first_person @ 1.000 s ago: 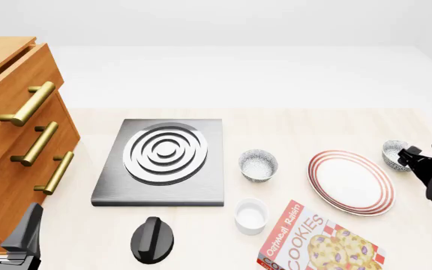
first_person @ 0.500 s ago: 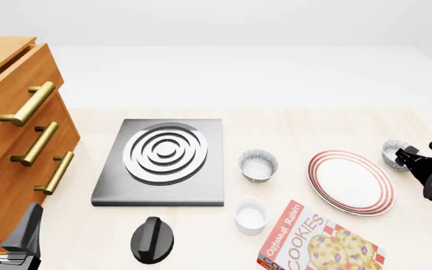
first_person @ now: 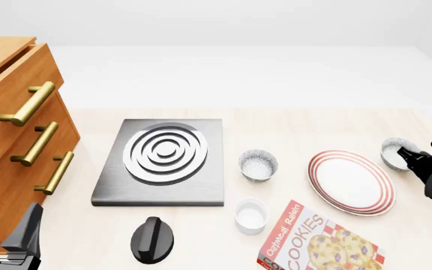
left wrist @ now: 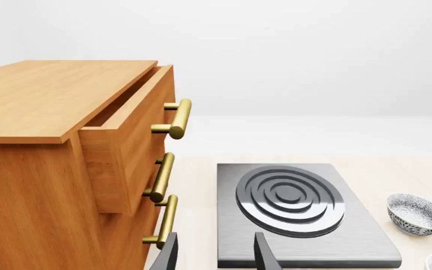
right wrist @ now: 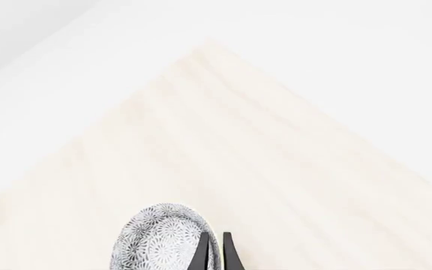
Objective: Pick the akita bowl next to the plate and place it on the plate.
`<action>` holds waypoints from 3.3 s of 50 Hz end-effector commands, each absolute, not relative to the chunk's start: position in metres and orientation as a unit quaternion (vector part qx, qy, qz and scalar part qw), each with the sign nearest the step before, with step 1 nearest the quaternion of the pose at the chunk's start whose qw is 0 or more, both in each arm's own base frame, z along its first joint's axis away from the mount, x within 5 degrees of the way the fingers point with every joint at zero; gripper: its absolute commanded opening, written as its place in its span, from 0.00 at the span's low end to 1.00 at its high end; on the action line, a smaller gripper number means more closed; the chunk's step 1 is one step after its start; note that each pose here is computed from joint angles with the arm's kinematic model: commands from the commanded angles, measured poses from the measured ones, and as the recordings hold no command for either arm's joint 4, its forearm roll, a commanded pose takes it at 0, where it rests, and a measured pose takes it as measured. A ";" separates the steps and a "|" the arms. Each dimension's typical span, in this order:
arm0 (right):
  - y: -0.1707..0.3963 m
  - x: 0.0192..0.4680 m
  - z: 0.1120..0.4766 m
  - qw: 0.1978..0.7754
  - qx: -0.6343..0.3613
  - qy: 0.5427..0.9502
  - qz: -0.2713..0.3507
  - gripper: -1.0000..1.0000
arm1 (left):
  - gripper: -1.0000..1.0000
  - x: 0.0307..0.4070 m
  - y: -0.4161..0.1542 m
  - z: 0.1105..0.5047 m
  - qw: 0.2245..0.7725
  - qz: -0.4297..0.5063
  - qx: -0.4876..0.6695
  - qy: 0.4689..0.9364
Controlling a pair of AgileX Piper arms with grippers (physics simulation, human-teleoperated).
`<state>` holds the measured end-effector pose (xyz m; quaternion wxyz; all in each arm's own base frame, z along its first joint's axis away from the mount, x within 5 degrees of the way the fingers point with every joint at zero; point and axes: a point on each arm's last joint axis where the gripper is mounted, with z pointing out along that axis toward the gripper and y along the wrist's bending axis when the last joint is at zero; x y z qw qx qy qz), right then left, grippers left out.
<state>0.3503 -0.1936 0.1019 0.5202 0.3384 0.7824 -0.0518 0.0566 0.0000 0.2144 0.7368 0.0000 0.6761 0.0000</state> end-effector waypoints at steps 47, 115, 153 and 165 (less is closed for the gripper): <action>-0.181 0.324 0.167 0.547 0.342 0.763 -0.048 0.00 | 1.00 0.057 0.000 0.214 0.737 0.000 0.000 0.676; -0.140 0.298 0.218 0.573 0.317 0.756 -0.024 0.00 | 1.00 0.057 0.000 0.214 0.737 0.000 0.000 0.676; -0.118 0.293 0.220 0.573 0.299 0.763 -0.005 0.00 | 1.00 0.057 0.000 0.214 0.737 0.000 0.000 0.676; -0.112 0.290 0.220 0.573 0.295 0.765 -0.001 0.00 | 1.00 0.057 0.000 0.214 0.737 0.000 0.000 0.676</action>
